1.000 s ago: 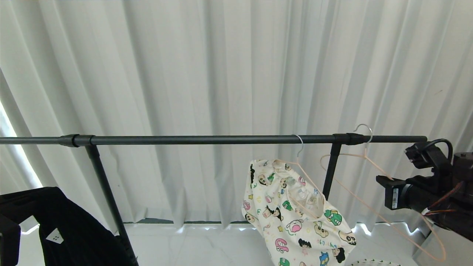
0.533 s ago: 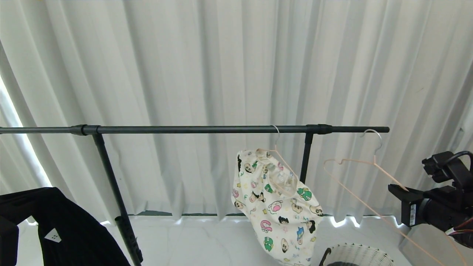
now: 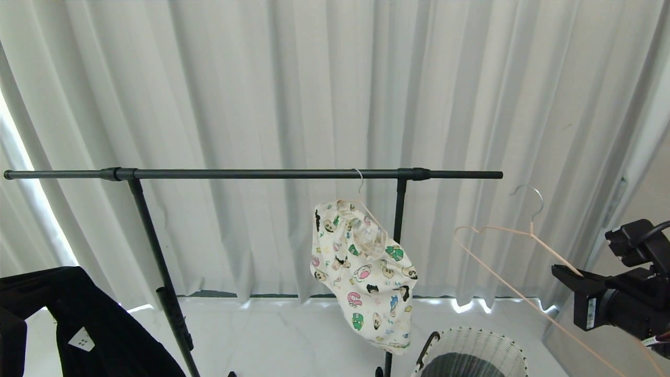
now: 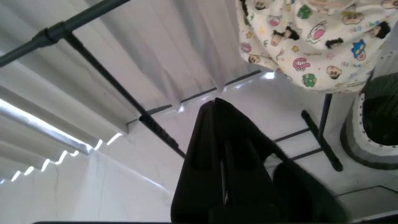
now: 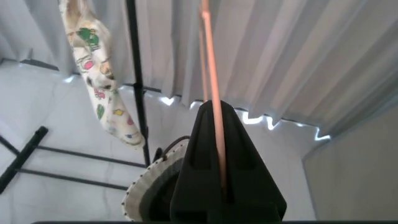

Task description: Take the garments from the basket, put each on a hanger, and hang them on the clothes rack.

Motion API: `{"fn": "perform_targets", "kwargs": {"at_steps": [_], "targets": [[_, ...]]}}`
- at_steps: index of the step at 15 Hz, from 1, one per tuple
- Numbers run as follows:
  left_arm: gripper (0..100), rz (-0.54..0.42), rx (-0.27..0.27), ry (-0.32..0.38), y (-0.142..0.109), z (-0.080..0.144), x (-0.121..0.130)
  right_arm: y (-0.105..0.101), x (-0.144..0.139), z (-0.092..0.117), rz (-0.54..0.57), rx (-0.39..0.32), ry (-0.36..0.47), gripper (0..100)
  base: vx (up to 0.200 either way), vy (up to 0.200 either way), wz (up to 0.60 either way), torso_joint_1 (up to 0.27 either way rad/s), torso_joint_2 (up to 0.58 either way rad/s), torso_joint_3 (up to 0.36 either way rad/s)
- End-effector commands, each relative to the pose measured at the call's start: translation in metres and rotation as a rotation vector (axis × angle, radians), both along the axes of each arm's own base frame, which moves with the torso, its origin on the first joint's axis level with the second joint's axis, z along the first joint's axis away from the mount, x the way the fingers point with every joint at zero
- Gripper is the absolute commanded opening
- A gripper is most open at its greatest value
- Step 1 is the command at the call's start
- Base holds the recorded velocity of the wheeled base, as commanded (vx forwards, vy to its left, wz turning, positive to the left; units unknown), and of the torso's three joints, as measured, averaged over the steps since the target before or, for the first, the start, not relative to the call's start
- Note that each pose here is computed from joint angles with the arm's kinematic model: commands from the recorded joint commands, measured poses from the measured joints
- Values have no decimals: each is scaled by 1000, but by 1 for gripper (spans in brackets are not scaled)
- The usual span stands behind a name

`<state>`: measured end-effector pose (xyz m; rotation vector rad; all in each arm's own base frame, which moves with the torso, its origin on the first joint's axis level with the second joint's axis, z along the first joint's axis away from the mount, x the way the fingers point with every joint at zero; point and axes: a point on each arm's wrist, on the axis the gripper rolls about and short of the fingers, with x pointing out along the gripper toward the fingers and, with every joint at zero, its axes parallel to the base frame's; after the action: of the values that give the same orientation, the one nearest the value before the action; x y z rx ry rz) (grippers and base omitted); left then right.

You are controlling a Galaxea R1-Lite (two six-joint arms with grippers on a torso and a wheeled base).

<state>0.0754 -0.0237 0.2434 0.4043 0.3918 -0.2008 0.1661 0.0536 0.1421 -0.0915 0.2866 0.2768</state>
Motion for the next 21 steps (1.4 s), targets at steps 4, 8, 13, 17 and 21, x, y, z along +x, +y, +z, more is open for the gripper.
{"fn": "perform_targets", "kwargs": {"at_steps": [4,8,13,17,21], "targets": [[0,-1,2,3,0,-1,0,4,-2,-1,18,-3,3,0,0,50,0,1,2,-2],[0,1,0,2,0,-1,0,4,-3,0,23,-5,-6,0,0,200,0,1,2,2],[0,1,0,2,0,-1,0,2,-6,3,25,1,-22,0,0,200,0,5,1,1],[0,-1,2,3,0,-1,0,0,-13,2,26,2,-25,0,0,200,0,4,2,6],[0,-4,5,12,0,-4,0,-1,-16,5,26,9,-45,0,0,50,0,1,1,2]]}}
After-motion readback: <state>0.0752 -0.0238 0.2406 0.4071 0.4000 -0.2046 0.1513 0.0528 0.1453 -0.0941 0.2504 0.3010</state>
